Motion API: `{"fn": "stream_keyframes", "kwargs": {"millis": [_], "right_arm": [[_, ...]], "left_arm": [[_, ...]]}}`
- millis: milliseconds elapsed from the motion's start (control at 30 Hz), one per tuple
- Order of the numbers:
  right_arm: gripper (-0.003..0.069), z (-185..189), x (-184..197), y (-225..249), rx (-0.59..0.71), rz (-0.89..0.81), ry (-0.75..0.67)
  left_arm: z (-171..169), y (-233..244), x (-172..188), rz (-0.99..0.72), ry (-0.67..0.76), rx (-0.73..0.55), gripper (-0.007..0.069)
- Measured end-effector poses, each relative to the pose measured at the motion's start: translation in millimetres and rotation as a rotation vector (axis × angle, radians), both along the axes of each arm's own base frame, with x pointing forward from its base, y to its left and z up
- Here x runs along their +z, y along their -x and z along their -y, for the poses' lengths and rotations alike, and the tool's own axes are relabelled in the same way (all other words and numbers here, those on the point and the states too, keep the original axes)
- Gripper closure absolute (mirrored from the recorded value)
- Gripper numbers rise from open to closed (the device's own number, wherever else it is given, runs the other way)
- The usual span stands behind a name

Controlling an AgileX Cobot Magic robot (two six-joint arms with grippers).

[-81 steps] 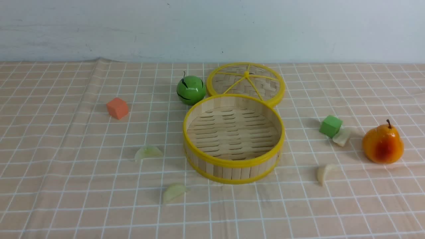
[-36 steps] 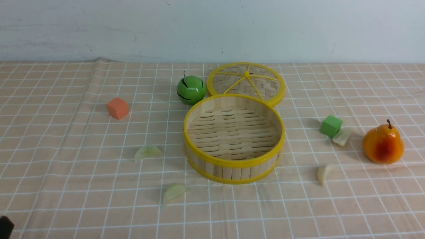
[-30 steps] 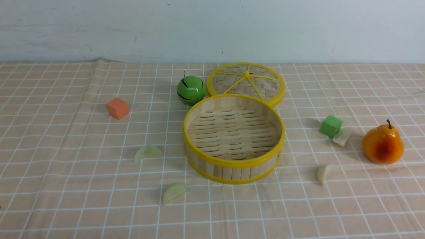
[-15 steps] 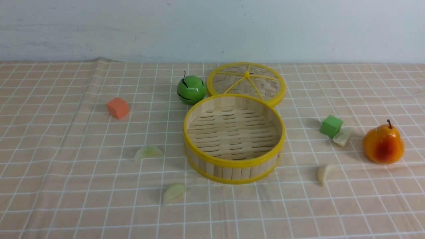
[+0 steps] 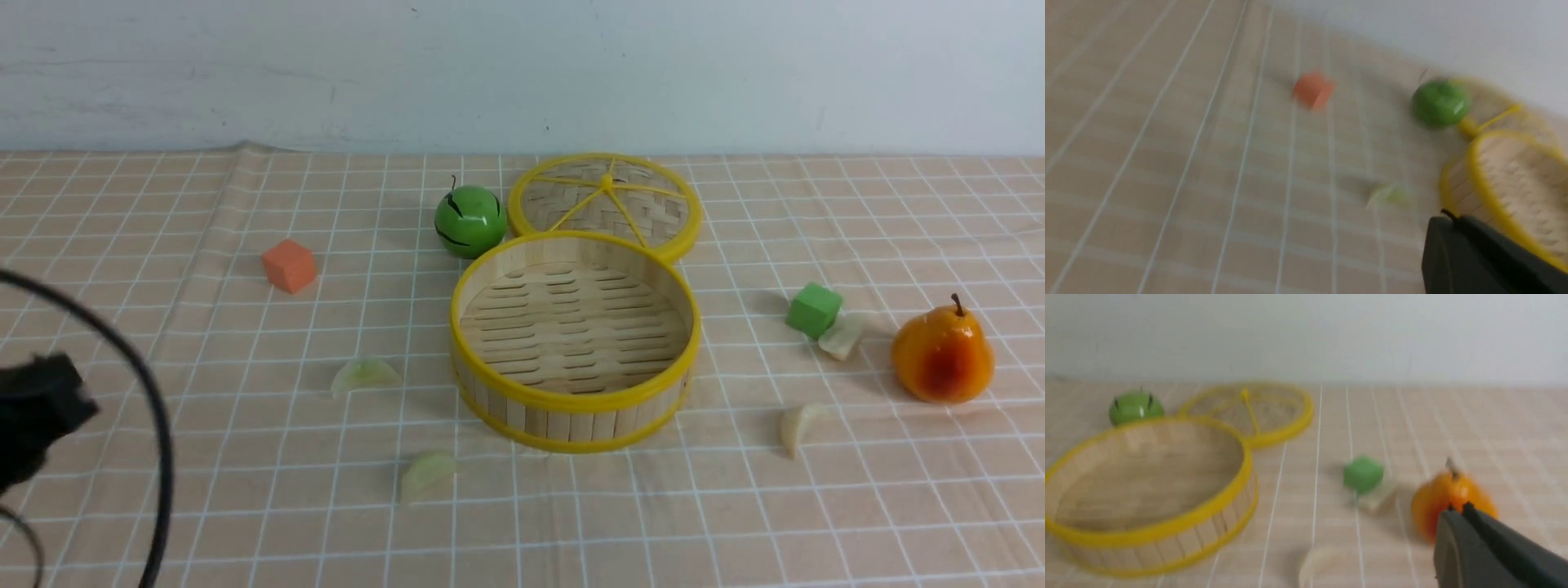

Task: Put the dumplings into the steamer on the table with the brown tablecloth.
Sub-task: 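Reach for and grasp a dumpling on the table with the left gripper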

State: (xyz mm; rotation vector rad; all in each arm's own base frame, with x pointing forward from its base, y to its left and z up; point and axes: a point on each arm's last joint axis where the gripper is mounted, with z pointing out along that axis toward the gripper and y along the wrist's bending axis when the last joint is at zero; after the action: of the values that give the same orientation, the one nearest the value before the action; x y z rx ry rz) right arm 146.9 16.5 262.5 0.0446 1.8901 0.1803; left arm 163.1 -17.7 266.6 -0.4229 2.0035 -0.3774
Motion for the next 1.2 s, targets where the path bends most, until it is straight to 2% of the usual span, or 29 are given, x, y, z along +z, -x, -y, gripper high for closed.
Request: {"fn": "stream_keyframes", "kwargs": {"millis": [33,67,100,233,267,333,367,433,533,667,733,800,833,867,900,1000,1200], "right_arm": [[0.067,-3.9,-5.4,-7.6,0.001,-0.106,-0.011],[0.067,-4.6,-6.0,-8.8,0.002,-0.123,-0.011],[0.0669,-10.5,-5.2,-16.7,0.017,-0.214,0.005],[0.0669,-34.9,3.7,-44.1,0.12,-0.427,0.15],[0.0669,-36.3,2.1,-44.9,0.129,-0.433,0.16],[0.0669,-53.0,-0.9,-55.8,0.215,-0.567,0.247],[0.0669,-53.5,-1.6,-56.6,0.214,-0.578,0.245],[0.0669,-65.2,-10.1,-61.8,0.282,-0.663,0.274],[0.0669,-72.6,-15.1,-61.3,0.352,-0.703,0.273],[0.0669,-77.4,-13.7,-59.6,0.414,-0.698,0.257],[0.0669,-80.7,-13.3,-58.3,0.459,-0.693,0.248],[0.0669,-82.2,-12.9,-57.7,0.477,-0.69,0.24],[0.0669,-83.3,-12.4,-57.2,0.49,-0.687,0.234],[0.0669,-83.6,-12.3,-57.1,0.494,-0.686,0.232],[0.0669,-84.8,-12.0,-56.8,0.504,-0.683,0.223],[0.0669,-86.7,-11.5,-56.4,0.523,-0.677,0.21],[0.0665,-89.5,-10.6,-55.6,0.543,-0.674,0.181]], "left_arm": [[1.0,-12.3,-7.8,-0.119,0.012,0.021,0.0639],[1.2,-14.3,-8.7,-0.136,0.013,0.024,0.0639],[2.8,-27.0,-13.1,-0.24,0.01,0.032,0.0639],[11.3,-58.9,-10.6,-0.413,-0.055,-0.058,0.0639],[12.6,-61.8,-9.7,-0.423,-0.068,-0.081,0.0639],[23.3,-79.7,-1.1,-0.475,-0.06,-0.194,0.0639],[24.1,-80.3,1.2,-0.474,-0.048,-0.194,0.0639],[35.4,-98.6,11.5,-0.475,-0.052,-0.331,0.0639],[47.6,-123.6,23.2,-0.428,-0.041,-0.456,0.0626],[55.2,-154.1,21.6,-0.4,-0.071,-0.538,0.0529],[58.2,-179.7,8.5,-0.43,-0.119,-0.587,0.0404],[58.6,-191.4,0.3,-0.452,-0.16,-0.612,0.0333],[58.4,-201.2,-6.9,-0.467,-0.197,-0.63,0.027],[58.2,-204.3,-9.3,-0.472,-0.21,-0.634,0.0262],[57.7,-213.7,-16.2,-0.477,-0.253,-0.652,0.0216],[58.0,-229.8,-29.9,-0.478,-0.32,-0.689,0.0176],[74.2,-247.1,-62.3,-0.44,-0.522,-0.914,0.0174]]}}
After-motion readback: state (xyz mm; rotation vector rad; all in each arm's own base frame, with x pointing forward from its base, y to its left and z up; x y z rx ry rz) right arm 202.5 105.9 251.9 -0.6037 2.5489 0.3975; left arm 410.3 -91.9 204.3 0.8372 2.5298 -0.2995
